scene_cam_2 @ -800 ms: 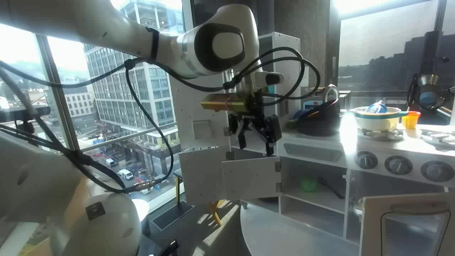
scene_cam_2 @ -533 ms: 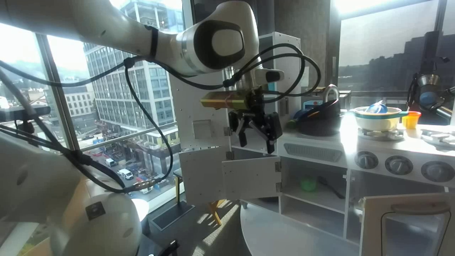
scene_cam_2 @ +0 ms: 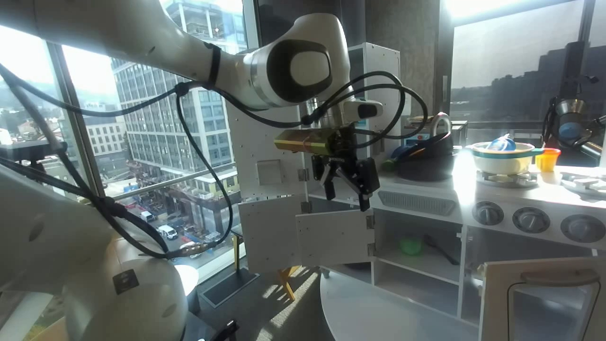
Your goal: Close the open cabinet doors, starting with the right lower door and ending with the left upper door
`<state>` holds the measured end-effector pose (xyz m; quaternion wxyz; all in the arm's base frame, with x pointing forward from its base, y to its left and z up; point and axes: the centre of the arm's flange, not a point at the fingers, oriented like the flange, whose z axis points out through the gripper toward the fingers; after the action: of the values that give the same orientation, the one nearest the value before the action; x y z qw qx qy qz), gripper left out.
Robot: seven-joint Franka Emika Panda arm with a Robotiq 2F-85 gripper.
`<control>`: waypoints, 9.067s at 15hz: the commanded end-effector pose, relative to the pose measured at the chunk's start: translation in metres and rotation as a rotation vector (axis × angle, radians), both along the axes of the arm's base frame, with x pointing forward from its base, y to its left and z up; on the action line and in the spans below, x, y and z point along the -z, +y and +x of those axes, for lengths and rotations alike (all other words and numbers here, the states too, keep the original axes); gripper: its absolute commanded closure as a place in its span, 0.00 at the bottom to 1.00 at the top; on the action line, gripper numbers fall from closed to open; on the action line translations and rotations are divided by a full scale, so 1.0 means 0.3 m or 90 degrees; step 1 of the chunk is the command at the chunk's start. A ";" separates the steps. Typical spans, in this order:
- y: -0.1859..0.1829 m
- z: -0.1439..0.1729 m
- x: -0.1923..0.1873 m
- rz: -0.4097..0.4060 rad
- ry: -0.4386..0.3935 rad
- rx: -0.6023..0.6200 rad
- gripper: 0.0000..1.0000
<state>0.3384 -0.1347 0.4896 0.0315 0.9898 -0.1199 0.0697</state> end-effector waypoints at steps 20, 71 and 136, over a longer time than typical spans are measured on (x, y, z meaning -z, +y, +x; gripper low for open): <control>-0.976 0.395 0.225 -0.056 -0.020 0.711 0.00; -0.516 0.264 0.253 0.076 -0.050 0.404 0.00; -0.123 0.679 0.457 0.007 -0.051 0.245 0.00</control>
<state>0.5267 -0.1496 0.3514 0.0522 0.9561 -0.2735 0.0919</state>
